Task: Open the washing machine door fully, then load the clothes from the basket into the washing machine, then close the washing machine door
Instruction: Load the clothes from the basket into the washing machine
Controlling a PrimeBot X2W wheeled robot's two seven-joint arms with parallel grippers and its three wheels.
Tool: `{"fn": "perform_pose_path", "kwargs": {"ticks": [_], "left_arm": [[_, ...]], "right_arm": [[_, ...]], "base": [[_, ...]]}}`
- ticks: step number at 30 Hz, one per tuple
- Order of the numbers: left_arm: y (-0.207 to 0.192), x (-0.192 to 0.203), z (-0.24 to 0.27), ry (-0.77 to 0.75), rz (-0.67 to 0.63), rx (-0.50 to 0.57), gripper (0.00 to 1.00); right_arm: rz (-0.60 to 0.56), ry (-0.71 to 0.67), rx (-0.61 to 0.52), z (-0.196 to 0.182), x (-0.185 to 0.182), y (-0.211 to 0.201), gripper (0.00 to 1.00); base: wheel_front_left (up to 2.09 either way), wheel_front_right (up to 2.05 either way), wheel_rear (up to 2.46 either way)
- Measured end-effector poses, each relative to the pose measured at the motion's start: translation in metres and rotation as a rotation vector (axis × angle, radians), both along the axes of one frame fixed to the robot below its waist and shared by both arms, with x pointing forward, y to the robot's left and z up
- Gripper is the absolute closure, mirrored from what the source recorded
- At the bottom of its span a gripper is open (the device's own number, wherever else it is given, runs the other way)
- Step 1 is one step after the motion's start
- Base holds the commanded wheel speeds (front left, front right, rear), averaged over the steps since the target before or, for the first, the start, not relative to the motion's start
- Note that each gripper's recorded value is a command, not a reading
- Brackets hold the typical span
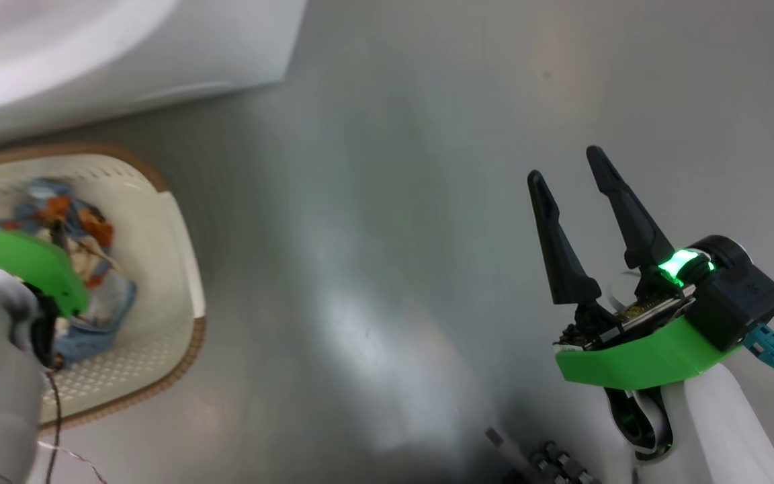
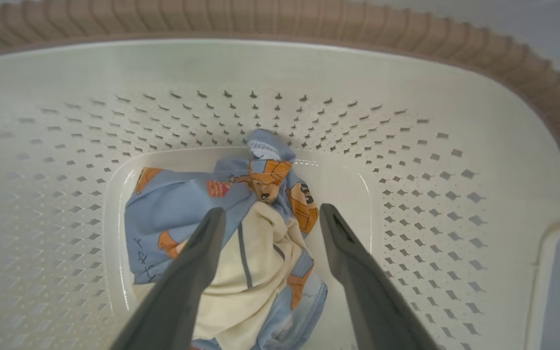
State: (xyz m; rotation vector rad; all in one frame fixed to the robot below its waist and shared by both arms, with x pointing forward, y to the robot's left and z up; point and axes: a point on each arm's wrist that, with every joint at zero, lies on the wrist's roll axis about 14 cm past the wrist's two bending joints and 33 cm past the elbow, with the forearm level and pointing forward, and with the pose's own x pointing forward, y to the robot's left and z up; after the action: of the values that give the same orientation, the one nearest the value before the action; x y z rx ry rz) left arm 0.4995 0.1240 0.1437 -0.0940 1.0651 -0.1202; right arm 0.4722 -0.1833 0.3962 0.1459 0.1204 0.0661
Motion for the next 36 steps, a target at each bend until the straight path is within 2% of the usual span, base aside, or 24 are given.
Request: {"fn": "perform_pose_path", "kwargs": {"ticks": [6, 16, 17, 18, 19, 20, 21, 28, 36], "left_arm": [[-0.002, -0.01, -0.042, 0.148, -0.032, 0.014, 0.0], [-0.003, -0.023, -0.082, 0.26, -0.047, 0.048, 0.0], [-0.003, -0.024, -0.084, 0.263, -0.045, 0.051, 0.07], [-0.003, -0.025, -0.085, 0.268, -0.046, 0.053, 0.26], [-0.003, -0.025, -0.086, 0.272, -0.044, 0.058, 0.51], [-0.002, -0.024, -0.087, 0.272, -0.043, 0.06, 0.63], [-0.001, -0.024, -0.086, 0.271, -0.043, 0.064, 1.0], [0.004, -0.022, -0.082, 0.261, -0.047, 0.081, 1.0], [0.002, -0.008, -0.064, 0.161, 0.014, 0.05, 1.0]], "right_arm": [[-0.018, 0.052, -0.017, -0.024, 0.001, -0.008, 0.0], [-0.036, 0.092, -0.036, -0.043, 0.002, -0.016, 0.0], [-0.037, 0.095, -0.037, -0.045, 0.002, -0.016, 0.0], [-0.037, 0.099, -0.037, -0.046, 0.001, -0.017, 0.0], [-0.038, 0.1, -0.037, -0.047, 0.001, -0.017, 0.0], [-0.037, 0.101, -0.037, -0.048, 0.001, -0.016, 0.0], [-0.037, 0.1, -0.037, -0.047, 0.002, -0.016, 0.0], [-0.035, 0.088, -0.034, -0.043, 0.003, -0.015, 0.0], [-0.028, 0.059, -0.02, -0.034, 0.007, -0.011, 0.0]], "base": [[0.0, 0.0, 0.0], [0.0, 0.0, 0.0], [0.0, 0.0, 0.0], [0.0, 0.0, 0.0], [0.0, 0.0, 0.0], [0.0, 0.0, 0.0], [0.0, 0.0, 0.0], [0.0, 0.0, 0.0], [0.0, 0.0, 0.0]]}}
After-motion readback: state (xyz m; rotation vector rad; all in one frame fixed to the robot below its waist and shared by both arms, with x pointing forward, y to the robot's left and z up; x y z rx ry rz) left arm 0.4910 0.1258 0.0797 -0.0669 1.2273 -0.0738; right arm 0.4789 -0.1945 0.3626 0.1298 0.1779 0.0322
